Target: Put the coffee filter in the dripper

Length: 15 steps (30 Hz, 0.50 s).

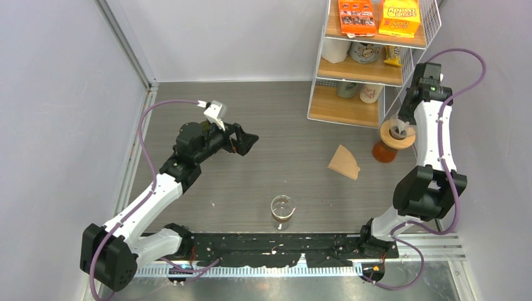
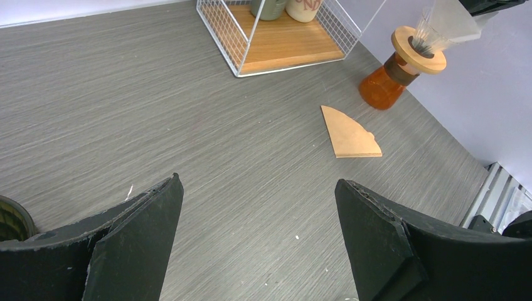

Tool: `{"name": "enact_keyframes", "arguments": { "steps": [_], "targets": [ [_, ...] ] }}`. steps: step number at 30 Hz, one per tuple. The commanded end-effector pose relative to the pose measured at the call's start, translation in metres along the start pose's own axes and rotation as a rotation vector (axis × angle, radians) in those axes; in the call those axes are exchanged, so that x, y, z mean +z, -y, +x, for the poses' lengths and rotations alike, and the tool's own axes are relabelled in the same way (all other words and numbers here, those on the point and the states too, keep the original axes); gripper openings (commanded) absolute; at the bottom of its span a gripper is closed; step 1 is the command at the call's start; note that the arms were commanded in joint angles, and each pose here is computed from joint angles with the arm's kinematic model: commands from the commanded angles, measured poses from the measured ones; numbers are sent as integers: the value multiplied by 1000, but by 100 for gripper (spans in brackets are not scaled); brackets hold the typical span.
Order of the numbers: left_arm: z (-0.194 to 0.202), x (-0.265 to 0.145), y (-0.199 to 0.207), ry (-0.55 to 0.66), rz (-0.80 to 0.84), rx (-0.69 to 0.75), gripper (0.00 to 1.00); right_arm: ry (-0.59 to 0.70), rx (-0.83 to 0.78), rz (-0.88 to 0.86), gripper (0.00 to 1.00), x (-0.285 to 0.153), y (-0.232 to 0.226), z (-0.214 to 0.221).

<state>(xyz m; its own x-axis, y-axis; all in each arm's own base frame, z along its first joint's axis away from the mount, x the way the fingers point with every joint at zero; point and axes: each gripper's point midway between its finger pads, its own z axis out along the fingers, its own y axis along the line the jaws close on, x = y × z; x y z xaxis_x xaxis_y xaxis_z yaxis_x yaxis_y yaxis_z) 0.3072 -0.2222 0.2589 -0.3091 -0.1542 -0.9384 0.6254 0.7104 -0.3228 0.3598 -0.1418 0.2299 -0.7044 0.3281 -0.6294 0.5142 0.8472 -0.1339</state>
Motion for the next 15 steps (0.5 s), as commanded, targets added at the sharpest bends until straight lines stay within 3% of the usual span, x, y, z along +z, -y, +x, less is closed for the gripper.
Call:
{"name": "enact_keyframes", "arguments": {
  "steps": [1, 15],
  "targets": [
    [-18, 1, 1, 62, 1, 11, 99, 2, 43, 37, 23, 3, 14, 0],
    [-17, 1, 1, 59, 0, 8, 100, -13, 61, -46, 23, 17, 0, 1]
  ]
}}
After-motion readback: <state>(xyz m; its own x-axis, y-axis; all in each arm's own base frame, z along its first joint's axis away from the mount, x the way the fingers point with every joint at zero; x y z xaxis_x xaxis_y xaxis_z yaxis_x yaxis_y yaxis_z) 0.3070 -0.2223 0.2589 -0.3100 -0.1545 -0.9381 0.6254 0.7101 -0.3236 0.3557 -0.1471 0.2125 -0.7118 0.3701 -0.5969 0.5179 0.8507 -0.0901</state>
